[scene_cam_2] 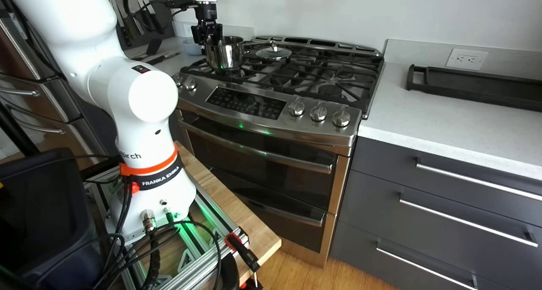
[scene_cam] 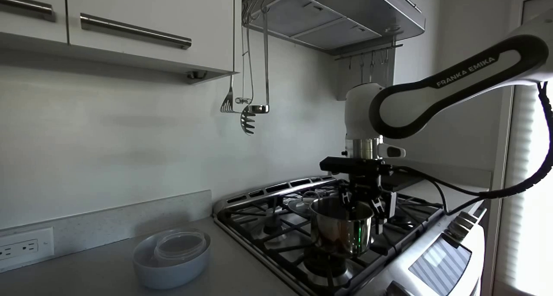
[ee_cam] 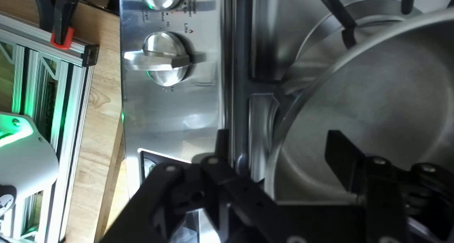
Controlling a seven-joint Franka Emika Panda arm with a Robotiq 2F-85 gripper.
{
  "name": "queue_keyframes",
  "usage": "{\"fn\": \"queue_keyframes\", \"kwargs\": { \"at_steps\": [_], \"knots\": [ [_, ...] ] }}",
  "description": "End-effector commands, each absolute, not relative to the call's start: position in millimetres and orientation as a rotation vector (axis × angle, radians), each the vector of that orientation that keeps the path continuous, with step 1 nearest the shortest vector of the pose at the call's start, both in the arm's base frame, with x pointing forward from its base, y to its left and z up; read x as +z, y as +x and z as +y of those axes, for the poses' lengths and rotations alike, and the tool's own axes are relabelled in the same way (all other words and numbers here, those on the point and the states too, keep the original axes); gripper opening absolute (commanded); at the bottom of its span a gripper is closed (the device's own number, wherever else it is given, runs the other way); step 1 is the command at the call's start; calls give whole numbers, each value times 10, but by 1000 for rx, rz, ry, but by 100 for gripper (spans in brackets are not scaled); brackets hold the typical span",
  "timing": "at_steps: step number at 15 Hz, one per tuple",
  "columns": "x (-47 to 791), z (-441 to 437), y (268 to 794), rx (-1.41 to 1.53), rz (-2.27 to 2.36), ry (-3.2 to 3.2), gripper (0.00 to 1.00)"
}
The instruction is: Move the silver pot to the left
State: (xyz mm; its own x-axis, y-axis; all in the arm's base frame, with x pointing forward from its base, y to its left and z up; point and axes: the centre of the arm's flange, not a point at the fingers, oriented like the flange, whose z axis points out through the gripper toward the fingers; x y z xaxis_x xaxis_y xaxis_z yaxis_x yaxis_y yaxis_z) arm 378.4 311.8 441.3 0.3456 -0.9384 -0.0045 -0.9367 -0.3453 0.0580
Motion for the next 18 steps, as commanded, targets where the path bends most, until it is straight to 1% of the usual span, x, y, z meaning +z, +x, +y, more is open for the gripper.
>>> {"fn": "queue_keyframes", "kwargs": {
  "at_steps": [1,7,10,11,13,16,18],
  "knots": [
    [4659,3065,3894,35,-1730,2572,100],
    [5147,2840,4409,142,-1607,2651,100],
    [5311,2734,4721,166,-1452,2772,100],
    [5249,2751,4475,173,-1544,2731,100],
    [5269,2718,4552,171,-1544,2738,100],
    [5266,2762,4525,172,-1536,2742,100],
    [5247,2739,4611,210,-1412,2795,100]
  ]
}}
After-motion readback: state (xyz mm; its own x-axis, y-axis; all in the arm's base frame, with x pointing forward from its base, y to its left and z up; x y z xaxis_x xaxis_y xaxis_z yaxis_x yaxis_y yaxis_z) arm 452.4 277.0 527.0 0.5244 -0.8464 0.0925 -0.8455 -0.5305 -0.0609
